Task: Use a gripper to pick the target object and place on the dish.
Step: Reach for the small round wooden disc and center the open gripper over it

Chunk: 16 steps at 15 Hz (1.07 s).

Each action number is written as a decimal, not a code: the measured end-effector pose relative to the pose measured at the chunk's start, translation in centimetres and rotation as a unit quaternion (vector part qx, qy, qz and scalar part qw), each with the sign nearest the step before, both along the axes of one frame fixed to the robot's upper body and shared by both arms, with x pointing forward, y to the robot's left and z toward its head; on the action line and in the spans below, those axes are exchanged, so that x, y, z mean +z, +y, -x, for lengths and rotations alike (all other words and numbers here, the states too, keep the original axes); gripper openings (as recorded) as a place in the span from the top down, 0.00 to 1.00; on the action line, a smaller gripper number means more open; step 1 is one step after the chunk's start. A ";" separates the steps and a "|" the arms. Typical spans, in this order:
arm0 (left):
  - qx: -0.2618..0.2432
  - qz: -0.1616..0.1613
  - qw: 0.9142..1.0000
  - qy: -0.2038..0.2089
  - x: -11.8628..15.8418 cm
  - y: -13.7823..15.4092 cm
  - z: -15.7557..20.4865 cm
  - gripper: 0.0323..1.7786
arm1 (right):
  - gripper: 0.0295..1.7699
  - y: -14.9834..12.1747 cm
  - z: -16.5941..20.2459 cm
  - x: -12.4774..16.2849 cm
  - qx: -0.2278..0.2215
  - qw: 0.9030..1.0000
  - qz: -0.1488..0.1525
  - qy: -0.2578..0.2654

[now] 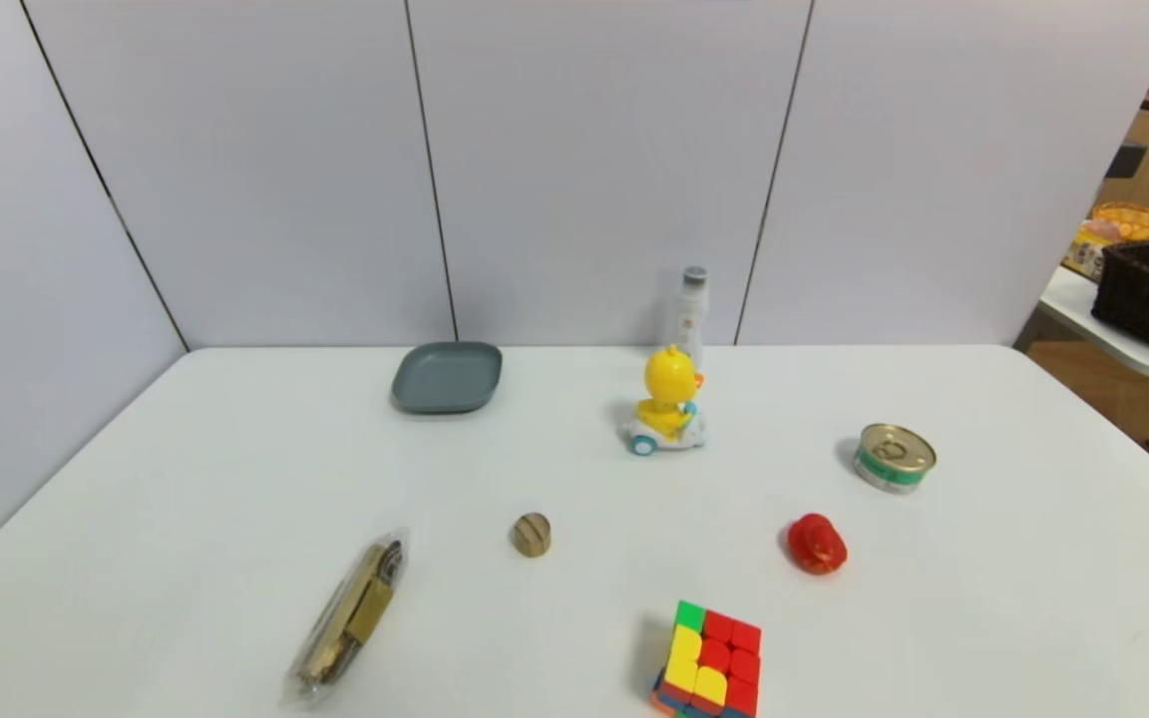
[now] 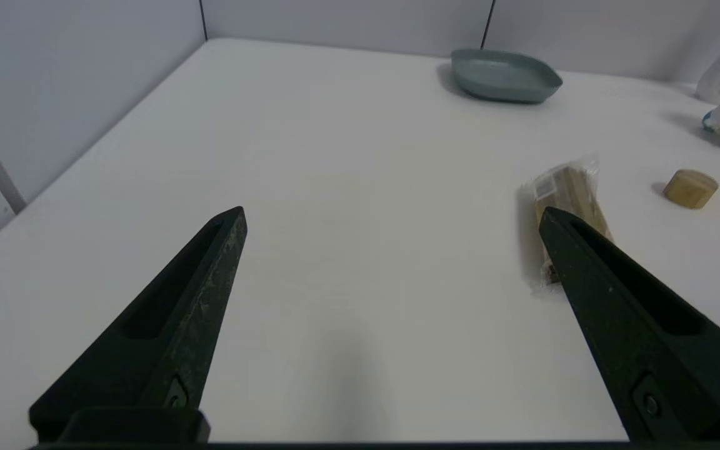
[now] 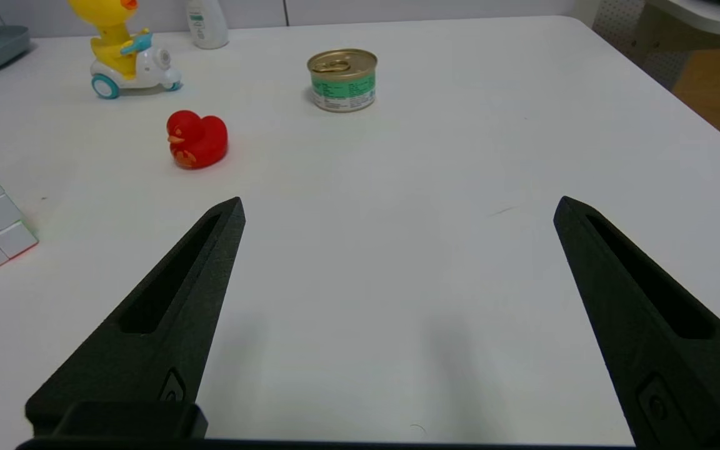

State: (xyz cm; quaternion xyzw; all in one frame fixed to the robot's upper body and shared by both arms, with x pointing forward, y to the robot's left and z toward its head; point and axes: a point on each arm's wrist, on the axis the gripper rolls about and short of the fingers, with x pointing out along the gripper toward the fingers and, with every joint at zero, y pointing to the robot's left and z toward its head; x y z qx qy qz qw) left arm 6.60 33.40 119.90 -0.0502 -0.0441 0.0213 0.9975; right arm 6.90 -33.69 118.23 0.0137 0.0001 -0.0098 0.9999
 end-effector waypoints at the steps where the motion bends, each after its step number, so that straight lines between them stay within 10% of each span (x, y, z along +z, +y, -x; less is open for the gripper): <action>1: 0.000 -0.001 1.000 -0.016 1.2 0.0 0.2 0.05 | 0.03 0.0 0.0 0.0 0.000 1.000 0.000 0.000; 9: -0.020 -0.060 0.995 -0.077 16.2 -0.1 -2.3 0.05 | 0.03 0.0 0.0 0.0 0.000 1.000 0.000 0.000; 16: -0.155 -0.181 0.971 0.015 21.8 -0.9 -12.9 0.05 | 0.03 0.0 0.0 0.0 0.000 1.000 0.000 0.000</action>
